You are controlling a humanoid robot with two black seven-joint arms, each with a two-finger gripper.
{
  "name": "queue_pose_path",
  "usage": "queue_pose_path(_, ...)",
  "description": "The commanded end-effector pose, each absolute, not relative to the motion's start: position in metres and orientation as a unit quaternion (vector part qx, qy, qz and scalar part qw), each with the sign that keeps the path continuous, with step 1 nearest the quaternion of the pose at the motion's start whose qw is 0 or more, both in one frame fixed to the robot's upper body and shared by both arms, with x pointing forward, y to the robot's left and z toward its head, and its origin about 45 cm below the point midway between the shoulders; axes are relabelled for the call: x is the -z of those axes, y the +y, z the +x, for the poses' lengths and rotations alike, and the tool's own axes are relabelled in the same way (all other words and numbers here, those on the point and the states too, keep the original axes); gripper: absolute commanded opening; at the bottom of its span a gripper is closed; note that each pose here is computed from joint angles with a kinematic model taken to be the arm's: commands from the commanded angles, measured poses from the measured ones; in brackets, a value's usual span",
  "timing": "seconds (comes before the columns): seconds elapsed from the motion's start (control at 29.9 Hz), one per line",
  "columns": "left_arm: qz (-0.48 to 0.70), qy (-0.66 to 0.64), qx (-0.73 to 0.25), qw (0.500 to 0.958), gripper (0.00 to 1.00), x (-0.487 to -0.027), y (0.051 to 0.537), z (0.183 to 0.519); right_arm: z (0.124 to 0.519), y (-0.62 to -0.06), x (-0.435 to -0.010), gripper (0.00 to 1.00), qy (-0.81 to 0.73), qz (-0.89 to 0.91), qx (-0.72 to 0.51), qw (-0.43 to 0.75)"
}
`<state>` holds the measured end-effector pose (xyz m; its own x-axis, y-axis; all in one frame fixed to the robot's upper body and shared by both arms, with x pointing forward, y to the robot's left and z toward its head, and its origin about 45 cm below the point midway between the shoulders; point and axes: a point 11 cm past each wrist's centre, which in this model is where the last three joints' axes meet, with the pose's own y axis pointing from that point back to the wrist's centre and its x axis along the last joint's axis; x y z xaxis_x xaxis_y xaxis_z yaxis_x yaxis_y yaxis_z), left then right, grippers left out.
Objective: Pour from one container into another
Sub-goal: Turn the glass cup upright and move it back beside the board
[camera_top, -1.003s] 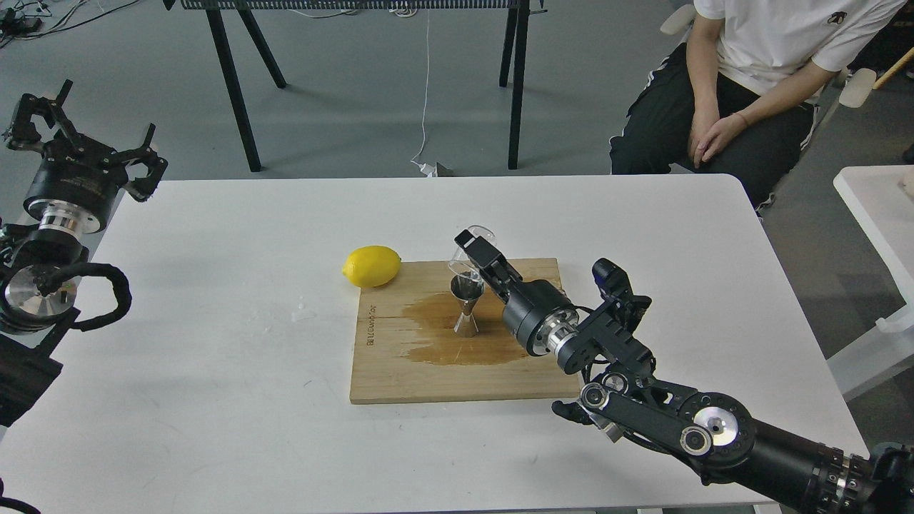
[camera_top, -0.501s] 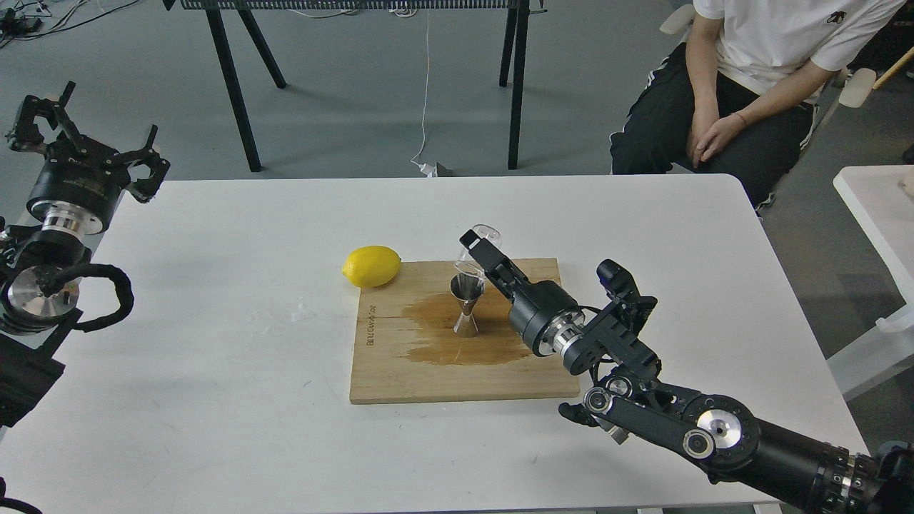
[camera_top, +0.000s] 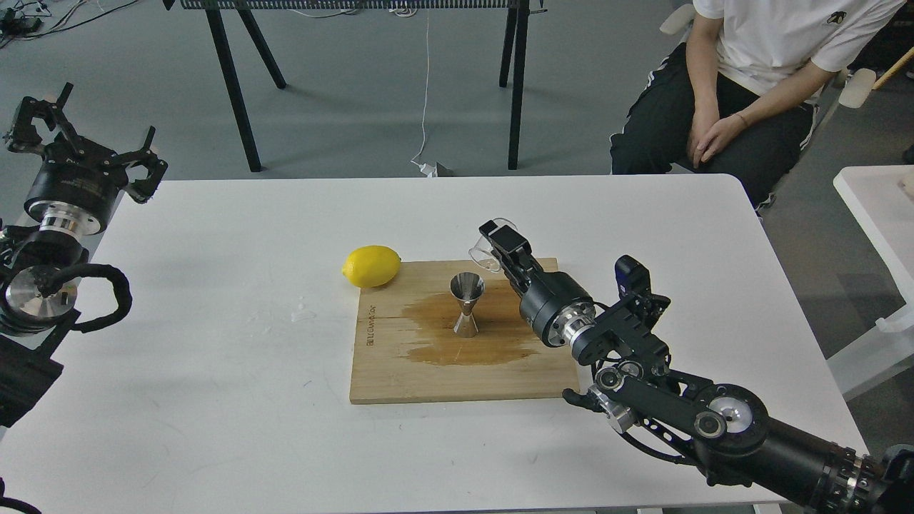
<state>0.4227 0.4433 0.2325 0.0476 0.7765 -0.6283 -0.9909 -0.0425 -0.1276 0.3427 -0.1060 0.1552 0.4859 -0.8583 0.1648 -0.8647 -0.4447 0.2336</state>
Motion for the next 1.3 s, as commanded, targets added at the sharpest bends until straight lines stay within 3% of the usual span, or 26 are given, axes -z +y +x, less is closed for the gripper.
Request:
queue_pose_path(0.0,-0.284,0.186,-0.665,0.665,1.00,-0.234,0.445,0.423,0.346,-0.117,-0.167,0.18,-0.513,0.849,0.051,0.115)
queue_pose_path(0.3,-0.284,0.187,-0.664,0.667,1.00,-0.235,0.444,0.424,0.354,-0.183,-0.189,0.18,-0.543,0.799,0.258,0.012)
queue_pose_path(0.64,-0.284,0.190,-0.662,0.667,1.00,-0.233,0.441,0.424,0.335,-0.261,-0.131,0.19,-0.519,0.672,0.506,-0.151)
queue_pose_path(0.97,-0.281,0.191,-0.663,0.667,1.00,-0.231,0.441,0.423,0.313,-0.323,-0.077,0.19,-0.535,0.571,0.571,-0.250)
queue_pose_path(1.27,-0.280,0.193,-0.662,0.668,1.00,-0.229,0.439,0.423,0.306,-0.346,-0.063,0.19,-0.531,0.518,0.593,-0.312)
